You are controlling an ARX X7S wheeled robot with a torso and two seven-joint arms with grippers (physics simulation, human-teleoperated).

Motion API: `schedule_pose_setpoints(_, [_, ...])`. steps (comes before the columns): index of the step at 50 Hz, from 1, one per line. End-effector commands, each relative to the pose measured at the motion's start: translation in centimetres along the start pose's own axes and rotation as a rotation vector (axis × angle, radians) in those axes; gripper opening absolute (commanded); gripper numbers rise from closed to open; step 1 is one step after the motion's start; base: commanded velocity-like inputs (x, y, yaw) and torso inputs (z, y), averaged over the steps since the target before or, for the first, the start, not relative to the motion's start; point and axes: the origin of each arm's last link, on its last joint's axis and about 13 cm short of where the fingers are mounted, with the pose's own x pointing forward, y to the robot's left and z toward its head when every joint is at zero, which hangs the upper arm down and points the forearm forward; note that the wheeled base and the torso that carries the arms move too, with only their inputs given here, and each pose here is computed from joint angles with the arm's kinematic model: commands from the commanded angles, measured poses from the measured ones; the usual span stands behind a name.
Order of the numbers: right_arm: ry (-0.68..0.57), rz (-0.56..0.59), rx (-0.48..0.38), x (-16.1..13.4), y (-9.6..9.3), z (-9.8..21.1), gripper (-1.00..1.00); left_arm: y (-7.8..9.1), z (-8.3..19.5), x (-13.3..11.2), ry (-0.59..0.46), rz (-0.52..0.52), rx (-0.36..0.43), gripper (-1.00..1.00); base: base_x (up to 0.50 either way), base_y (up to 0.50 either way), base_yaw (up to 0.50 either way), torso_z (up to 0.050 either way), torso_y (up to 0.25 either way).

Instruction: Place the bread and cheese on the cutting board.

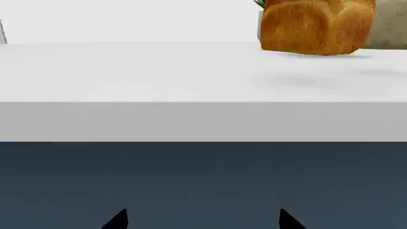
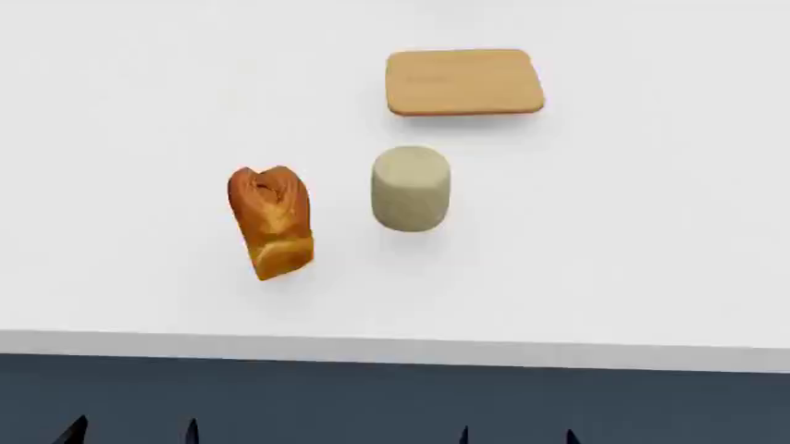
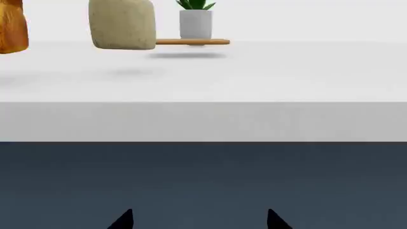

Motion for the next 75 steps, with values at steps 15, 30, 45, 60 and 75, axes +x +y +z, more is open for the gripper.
schedule_pose_setpoints(15, [0.010,-0.004,0.037,0.0,-0.1,-0.5,1.00,0.0,-0.3,0.0,0.023,-0.010,0.010,1.00,0.00,0.00,0.00,0.000,0.000])
schedule_pose_setpoints(30, [0.032,-0.005,0.057,-0.4,-0.1,-1.0,1.00,0.2,-0.4,0.6,0.045,0.009,-0.018,1.00,0.00,0.00,0.00,0.000,0.000])
schedule_pose_setpoints(45, [-0.116,-0.039,-0.044,1.3,-0.7,2.9,1.00,0.4,9.2,-1.2,-0.036,-0.015,-0.015,1.00,0.00,0.00,0.00,0.000,0.000])
schedule_pose_setpoints(60, [-0.198,-0.022,-0.123,-3.5,-2.0,14.7,1.00,1.2,14.2,-2.4,-0.096,-0.048,0.091,1.00,0.00,0.00,0.00,0.000,0.000])
schedule_pose_setpoints(75, [-0.064,-0.029,-0.048,-1.0,-5.0,15.2,1.00,4.2,16.1,-1.6,-0.071,-0.019,0.019,1.00,0.00,0.00,0.00,0.000,0.000])
